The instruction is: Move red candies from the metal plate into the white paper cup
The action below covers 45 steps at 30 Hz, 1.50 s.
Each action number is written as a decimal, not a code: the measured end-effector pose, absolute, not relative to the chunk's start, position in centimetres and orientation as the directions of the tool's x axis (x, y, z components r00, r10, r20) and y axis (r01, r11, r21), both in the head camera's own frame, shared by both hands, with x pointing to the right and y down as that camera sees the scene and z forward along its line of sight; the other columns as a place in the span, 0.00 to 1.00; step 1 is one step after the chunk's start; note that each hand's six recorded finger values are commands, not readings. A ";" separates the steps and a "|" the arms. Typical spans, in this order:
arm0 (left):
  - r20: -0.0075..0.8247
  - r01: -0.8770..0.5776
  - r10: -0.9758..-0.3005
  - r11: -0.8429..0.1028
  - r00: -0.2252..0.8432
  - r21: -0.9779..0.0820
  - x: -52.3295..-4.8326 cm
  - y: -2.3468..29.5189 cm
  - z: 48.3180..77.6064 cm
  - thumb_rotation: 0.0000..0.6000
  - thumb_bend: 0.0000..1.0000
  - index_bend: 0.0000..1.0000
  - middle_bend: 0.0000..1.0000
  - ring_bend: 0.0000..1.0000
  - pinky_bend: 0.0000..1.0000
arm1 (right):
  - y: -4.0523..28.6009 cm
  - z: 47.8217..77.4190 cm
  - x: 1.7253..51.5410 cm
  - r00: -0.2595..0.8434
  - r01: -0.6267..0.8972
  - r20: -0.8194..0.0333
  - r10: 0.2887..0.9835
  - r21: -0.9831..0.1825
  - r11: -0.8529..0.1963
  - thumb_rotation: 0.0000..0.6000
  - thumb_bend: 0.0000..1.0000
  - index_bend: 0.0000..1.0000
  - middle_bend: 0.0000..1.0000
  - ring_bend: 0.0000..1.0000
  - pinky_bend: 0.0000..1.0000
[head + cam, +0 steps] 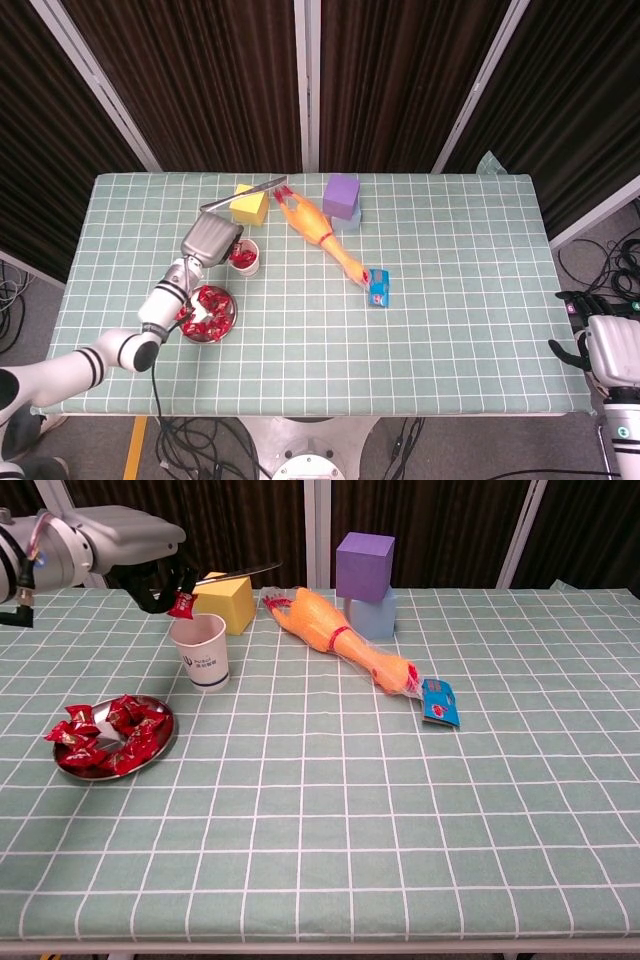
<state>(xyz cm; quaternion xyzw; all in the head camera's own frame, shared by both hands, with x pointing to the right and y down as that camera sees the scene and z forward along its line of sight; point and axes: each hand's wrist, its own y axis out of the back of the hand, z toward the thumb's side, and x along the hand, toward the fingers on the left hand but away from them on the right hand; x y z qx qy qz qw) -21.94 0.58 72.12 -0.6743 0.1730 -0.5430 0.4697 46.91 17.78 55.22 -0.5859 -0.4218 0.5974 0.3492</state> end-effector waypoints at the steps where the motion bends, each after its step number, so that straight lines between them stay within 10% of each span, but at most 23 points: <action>1: 0.572 0.291 -0.744 -0.494 0.346 -0.819 -21.9 0.5 72.3 1.00 0.56 0.65 0.67 0.93 1.00 | 17.8 55.2 47.0 -0.071 0.077 -0.405 0.911 -0.913 -0.400 1.00 0.10 0.26 0.28 0.25 0.57; 15: 0.605 0.379 -0.731 -0.488 0.316 -0.787 -21.7 1.0 73.2 1.00 0.53 0.35 0.42 0.89 1.00 | 17.8 55.3 47.1 -0.075 0.082 -0.403 0.912 -0.914 -0.397 1.00 0.10 0.26 0.29 0.26 0.57; 29: 0.512 0.147 -0.803 -0.491 0.307 -0.859 -27.7 4.5 68.3 1.00 0.28 0.44 0.47 0.89 1.00 | 17.7 55.3 46.5 -0.050 0.091 -0.396 0.917 -0.916 -0.391 1.00 0.10 0.26 0.29 0.26 0.57; 45: 0.620 0.217 -0.625 -0.600 0.474 -0.770 -27.8 14.2 70.2 1.00 0.30 0.44 0.47 0.89 1.00 | 17.6 55.4 46.1 -0.038 0.088 -0.400 0.916 -0.914 -0.396 1.00 0.10 0.26 0.29 0.26 0.57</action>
